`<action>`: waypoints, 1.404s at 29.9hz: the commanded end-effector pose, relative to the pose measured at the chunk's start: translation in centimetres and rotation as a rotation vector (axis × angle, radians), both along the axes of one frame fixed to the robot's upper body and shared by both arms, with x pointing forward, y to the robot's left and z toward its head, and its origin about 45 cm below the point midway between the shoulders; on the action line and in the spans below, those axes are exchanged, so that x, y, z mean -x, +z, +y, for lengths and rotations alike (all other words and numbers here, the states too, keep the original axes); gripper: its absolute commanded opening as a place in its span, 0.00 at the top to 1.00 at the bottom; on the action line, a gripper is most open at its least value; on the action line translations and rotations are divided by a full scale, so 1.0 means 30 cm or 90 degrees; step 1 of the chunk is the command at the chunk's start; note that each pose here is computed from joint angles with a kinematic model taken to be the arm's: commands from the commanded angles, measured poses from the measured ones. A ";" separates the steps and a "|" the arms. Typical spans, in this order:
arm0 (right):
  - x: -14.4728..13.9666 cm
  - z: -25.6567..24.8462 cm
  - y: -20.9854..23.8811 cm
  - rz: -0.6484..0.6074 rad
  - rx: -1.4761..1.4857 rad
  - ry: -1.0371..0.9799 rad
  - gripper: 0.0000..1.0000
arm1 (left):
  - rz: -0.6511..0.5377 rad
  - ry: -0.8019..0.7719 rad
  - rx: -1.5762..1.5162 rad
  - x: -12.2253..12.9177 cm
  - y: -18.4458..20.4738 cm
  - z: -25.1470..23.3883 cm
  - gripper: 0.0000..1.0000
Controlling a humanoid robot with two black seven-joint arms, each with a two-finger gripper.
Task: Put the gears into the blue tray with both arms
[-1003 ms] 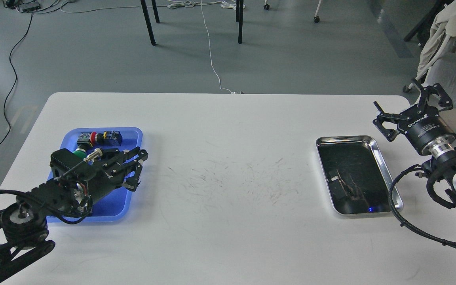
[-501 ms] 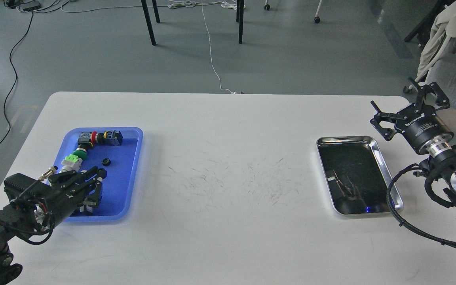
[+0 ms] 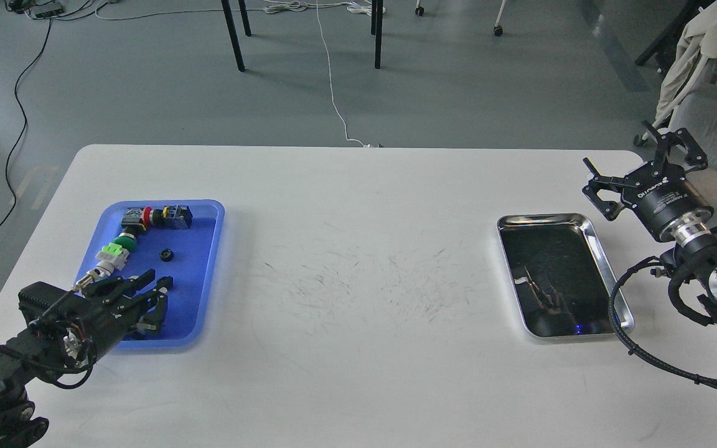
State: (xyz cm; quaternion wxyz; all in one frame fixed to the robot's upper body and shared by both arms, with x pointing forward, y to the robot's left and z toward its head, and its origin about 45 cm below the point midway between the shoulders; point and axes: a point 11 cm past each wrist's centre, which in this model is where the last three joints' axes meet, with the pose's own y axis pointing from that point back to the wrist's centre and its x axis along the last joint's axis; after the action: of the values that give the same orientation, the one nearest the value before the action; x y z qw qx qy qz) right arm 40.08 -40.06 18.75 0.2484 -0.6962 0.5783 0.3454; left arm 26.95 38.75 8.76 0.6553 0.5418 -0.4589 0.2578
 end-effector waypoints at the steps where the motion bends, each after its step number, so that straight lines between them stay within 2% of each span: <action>1: 0.000 0.002 0.000 0.000 0.000 0.001 0.03 | -0.014 0.000 0.002 -0.013 0.015 0.001 0.11; 3: -0.002 0.001 0.004 -0.002 -0.001 0.000 0.03 | -0.027 0.000 0.006 -0.024 0.036 0.001 0.04; 7: -0.015 0.005 0.022 -0.010 0.000 0.002 0.03 | -0.080 0.052 0.062 -0.102 0.144 0.013 0.03; 13: -0.034 0.013 0.051 -0.023 -0.002 0.006 0.03 | -0.165 0.174 0.267 -0.343 0.397 -0.016 0.02; 17: -0.079 0.037 0.119 -0.049 0.000 0.020 0.02 | -0.157 0.296 0.499 -0.487 0.523 -0.060 0.02; 21: -0.157 0.092 0.224 -0.086 0.017 0.048 0.01 | -0.183 0.342 0.613 -0.631 0.617 -0.102 0.02; 22: -0.172 0.124 0.237 -0.090 0.019 0.062 0.01 | -0.178 0.362 0.667 -0.671 0.645 -0.112 0.02; 24: -0.191 0.190 0.250 -0.095 0.021 0.091 0.01 | -0.124 0.421 0.802 -0.727 0.645 -0.109 0.02; 26: -0.197 0.212 0.257 -0.099 0.017 0.098 0.01 | -0.051 0.435 0.892 -0.739 0.618 -0.103 0.02; 28: -0.202 0.233 0.260 -0.104 0.007 0.101 0.01 | 0.029 0.403 0.963 -0.733 0.602 -0.126 0.02; 30: -0.201 0.235 0.258 -0.107 -0.002 0.096 0.01 | 0.074 0.375 1.011 -0.724 0.593 -0.144 0.02; 35: -0.189 0.202 0.249 -0.108 -0.017 0.075 0.01 | 0.117 0.421 1.155 -0.696 0.517 -0.055 0.02; 38: -0.178 0.178 0.236 -0.102 -0.011 0.069 0.01 | 0.152 0.384 1.201 -0.689 0.518 -0.070 0.02; 42: -0.155 0.152 0.195 -0.088 -0.018 0.054 0.01 | 0.157 0.386 1.209 -0.684 0.505 -0.070 0.02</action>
State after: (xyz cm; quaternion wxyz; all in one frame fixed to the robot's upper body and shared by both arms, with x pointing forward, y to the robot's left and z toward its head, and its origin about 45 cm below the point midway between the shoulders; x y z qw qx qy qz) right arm 45.14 -34.89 25.21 0.2796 -0.7461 0.5180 0.3112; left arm 47.56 36.61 24.16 0.7666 -0.0832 0.1603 0.6162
